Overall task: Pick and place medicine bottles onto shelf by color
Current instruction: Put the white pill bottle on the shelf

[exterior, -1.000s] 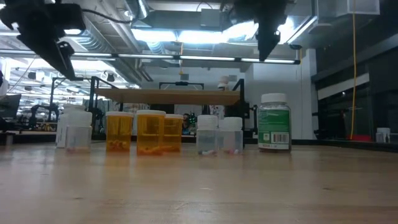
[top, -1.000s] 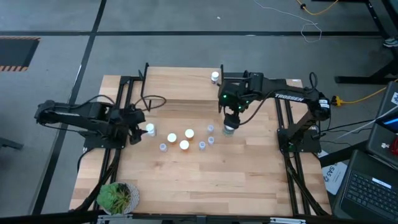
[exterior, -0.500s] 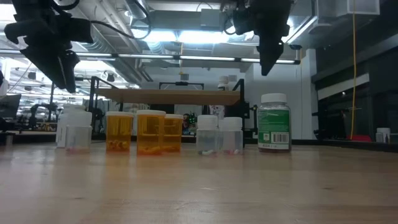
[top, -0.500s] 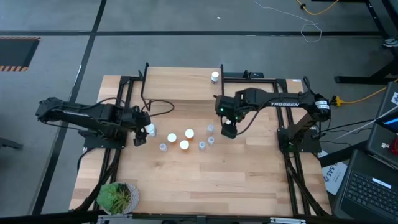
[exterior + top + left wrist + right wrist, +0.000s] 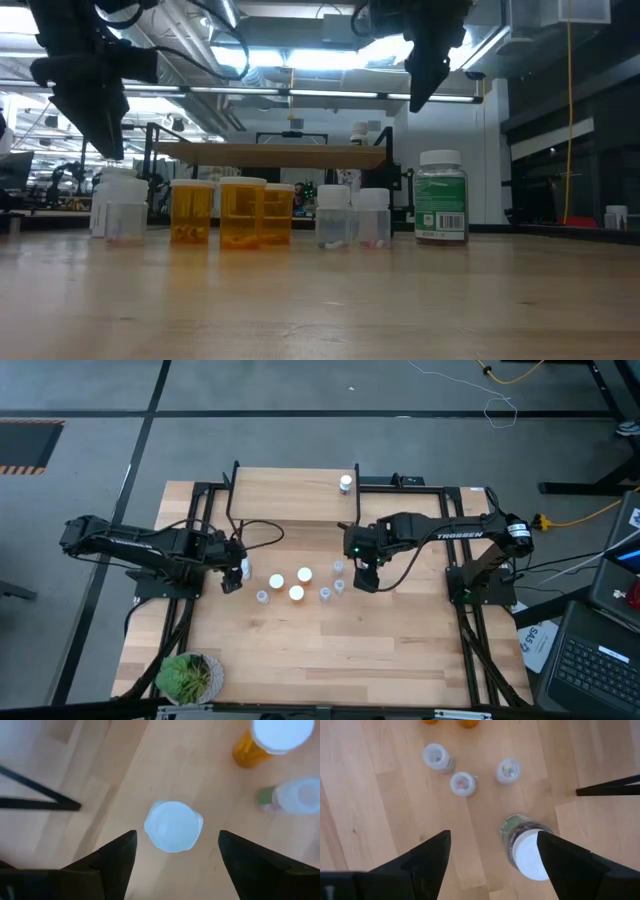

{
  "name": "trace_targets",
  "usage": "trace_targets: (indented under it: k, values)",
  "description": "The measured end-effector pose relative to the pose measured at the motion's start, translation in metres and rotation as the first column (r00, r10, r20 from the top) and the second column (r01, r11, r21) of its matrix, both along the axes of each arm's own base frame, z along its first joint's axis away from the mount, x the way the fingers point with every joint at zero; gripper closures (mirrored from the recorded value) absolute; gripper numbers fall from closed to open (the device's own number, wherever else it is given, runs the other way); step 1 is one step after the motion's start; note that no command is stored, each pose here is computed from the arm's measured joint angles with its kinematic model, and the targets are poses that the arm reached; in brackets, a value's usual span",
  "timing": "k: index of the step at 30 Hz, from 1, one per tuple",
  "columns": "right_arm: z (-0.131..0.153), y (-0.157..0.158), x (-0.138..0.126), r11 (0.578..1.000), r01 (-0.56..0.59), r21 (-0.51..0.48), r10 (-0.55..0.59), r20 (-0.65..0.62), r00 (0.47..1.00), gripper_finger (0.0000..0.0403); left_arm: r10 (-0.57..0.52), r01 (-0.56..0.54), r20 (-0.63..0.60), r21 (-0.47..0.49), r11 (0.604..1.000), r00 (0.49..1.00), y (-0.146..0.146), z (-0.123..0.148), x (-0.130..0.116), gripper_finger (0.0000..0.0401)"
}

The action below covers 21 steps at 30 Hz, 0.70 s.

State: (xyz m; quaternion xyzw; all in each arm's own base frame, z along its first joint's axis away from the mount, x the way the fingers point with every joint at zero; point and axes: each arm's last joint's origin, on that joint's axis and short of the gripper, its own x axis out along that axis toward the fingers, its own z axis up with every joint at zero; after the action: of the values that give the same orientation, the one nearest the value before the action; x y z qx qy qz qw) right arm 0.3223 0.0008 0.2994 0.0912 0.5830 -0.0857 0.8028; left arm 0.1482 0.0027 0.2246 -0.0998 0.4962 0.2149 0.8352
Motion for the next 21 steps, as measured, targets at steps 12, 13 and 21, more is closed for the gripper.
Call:
trace_targets:
  k: [12, 13, 21]
  values:
    - [0.001, 0.000, 0.002, 1.000, 0.002, -0.001, -0.002, 0.019, 1.000, 0.0105, 0.085, -0.086, -0.047, -0.006, 0.996, 0.995, 0.013, -0.006, 0.004, 0.0062]
    - [0.001, 0.000, 0.002, 1.000, 0.001, -0.001, -0.001, 0.020, 1.000, 0.0105, 0.087, -0.087, -0.050, -0.006, 0.996, 0.995, 0.013, -0.006, 0.005, 0.0063]
    - [0.001, 0.000, 0.002, 1.000, 0.001, -0.003, 0.000, 0.024, 1.000, 0.0105, 0.075, -0.079, -0.110, -0.032, 0.996, 0.991, 0.013, -0.018, 0.016, 0.0064]
